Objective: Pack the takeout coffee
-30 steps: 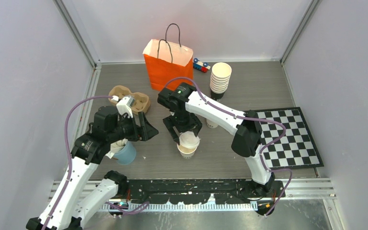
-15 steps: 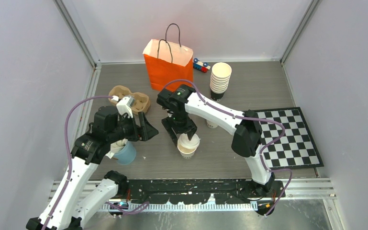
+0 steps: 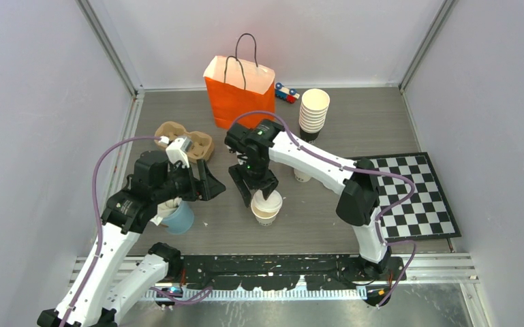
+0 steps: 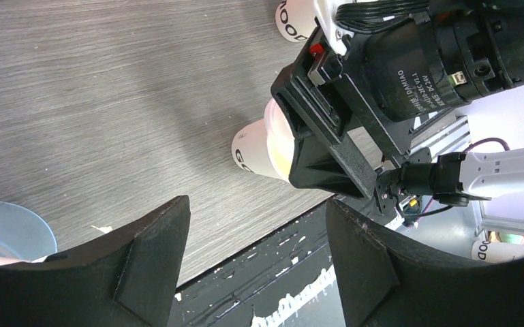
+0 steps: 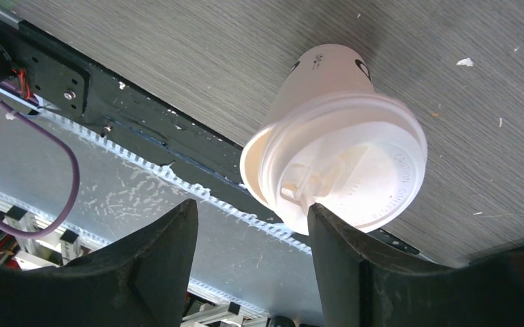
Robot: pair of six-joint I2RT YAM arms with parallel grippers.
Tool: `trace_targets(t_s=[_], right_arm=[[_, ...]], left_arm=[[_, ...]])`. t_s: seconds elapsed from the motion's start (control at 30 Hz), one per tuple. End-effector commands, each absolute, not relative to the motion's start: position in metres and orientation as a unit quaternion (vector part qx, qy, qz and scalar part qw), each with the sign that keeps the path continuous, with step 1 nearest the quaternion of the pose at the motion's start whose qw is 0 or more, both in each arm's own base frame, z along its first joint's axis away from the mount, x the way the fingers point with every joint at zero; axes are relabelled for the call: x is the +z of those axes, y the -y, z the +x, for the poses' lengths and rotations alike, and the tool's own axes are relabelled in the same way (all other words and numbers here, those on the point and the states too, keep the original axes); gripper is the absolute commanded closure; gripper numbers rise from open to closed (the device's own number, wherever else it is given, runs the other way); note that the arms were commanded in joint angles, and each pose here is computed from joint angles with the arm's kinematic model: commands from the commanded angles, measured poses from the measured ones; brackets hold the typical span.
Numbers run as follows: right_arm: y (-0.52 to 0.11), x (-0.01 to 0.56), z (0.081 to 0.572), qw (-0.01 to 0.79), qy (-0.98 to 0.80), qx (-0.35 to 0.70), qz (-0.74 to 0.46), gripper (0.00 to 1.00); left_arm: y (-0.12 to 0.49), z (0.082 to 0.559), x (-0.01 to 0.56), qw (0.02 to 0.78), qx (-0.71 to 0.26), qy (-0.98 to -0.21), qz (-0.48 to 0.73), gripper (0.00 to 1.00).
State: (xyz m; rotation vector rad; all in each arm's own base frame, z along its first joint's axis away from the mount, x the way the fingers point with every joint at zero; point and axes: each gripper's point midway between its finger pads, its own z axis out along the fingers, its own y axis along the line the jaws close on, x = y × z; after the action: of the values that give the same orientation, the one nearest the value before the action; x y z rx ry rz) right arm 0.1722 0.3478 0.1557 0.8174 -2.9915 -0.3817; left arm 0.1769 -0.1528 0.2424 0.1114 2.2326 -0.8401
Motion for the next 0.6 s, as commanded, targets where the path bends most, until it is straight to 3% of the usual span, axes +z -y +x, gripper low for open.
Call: trace_targets(t_s=[0.0, 0.2, 0.57], right_arm=[[-0.353, 0.176, 0.161, -0.003, 0.95, -0.158, 0.269, 0.36], [-0.357, 0.179, 0.156, -0.008, 0.947, -0.166, 0.276, 0.38], [-0.362, 0.223, 0.157, -0.09, 0.931, -0.235, 0.266, 0.39]], left_arm=[[0.152, 0.177, 0.244, 0.374, -0.325, -0.867, 0.048, 0.26], [0.152, 0.178, 0.239, 0.369, -0.324, -0.87, 0.047, 0.26], [0.156, 0.178, 0.239, 0.365, -0.335, -0.867, 0.05, 0.27]])
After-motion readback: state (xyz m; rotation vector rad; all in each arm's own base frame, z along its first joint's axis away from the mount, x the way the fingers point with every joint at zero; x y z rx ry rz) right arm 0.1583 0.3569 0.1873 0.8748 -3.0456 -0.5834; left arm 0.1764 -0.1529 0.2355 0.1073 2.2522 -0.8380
